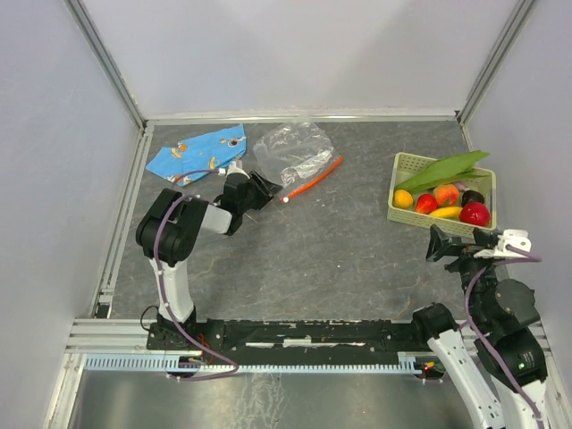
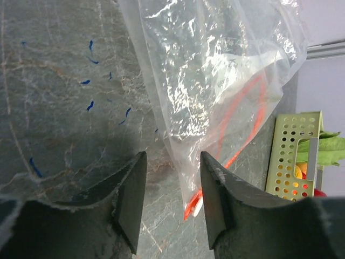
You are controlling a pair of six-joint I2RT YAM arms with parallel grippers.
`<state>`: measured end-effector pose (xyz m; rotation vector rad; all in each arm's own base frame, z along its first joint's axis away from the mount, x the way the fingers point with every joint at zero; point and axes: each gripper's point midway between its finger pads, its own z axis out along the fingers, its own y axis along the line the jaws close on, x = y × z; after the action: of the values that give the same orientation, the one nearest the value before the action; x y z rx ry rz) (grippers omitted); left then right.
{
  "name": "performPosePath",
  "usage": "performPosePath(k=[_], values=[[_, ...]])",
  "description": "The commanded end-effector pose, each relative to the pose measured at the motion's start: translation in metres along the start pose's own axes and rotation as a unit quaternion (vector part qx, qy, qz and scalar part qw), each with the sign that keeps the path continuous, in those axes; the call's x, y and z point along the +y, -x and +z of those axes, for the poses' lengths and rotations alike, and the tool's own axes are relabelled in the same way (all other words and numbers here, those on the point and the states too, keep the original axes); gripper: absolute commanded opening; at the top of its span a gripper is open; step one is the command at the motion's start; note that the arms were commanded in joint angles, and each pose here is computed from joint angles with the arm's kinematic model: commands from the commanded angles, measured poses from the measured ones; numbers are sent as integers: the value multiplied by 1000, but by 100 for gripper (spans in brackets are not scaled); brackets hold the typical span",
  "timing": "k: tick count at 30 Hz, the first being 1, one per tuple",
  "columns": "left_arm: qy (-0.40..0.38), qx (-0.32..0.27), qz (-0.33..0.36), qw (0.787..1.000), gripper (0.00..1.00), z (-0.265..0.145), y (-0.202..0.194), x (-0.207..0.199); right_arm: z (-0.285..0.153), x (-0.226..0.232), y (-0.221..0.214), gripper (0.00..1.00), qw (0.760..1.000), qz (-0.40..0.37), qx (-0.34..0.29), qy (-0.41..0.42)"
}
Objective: Place the food in the zip-top bag and seal the zipper
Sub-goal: Move the zipper food storage bag to the center of the board.
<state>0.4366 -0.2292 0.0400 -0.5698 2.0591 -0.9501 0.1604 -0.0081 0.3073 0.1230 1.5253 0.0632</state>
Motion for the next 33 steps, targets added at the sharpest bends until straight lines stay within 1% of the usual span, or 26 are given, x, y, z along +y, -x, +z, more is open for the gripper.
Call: performPosePath(k=[1, 5, 8, 9, 15, 18, 22, 26, 29, 33], values=[[-53, -21, -18, 998, 45, 12, 11, -30, 9, 12, 8, 99, 1000, 10, 9, 17], [-77, -29, -18, 996, 24, 8, 13, -42, 16, 19, 2, 99, 999, 18, 39, 22], [-86, -38, -17, 995, 4, 0, 16, -48, 25, 30, 2, 99, 997, 40, 53, 34], [-91, -41, -19, 995, 3, -3, 17, -49, 29, 35, 2, 99, 996, 49, 56, 40], [-124, -50, -42, 990, 3, -23, 16, -59, 55, 75, -5, 99, 988, 85, 73, 107], [-141, -49, -49, 988, 3, -38, 15, -66, 70, 92, -23, 99, 982, 96, 90, 136], [-145, -63, -44, 986, 3, -63, 15, -69, 90, 116, -42, 100, 972, 113, 118, 171], [-157, -75, -45, 984, 3, -85, 15, -73, 111, 142, -56, 97, 957, 148, 141, 205], [-166, -70, -53, 982, 3, -96, 10, -75, 125, 157, -75, 95, 946, 171, 166, 218], [-178, -62, -53, 981, 3, -106, 5, -79, 137, 179, -100, 93, 934, 171, 196, 245]])
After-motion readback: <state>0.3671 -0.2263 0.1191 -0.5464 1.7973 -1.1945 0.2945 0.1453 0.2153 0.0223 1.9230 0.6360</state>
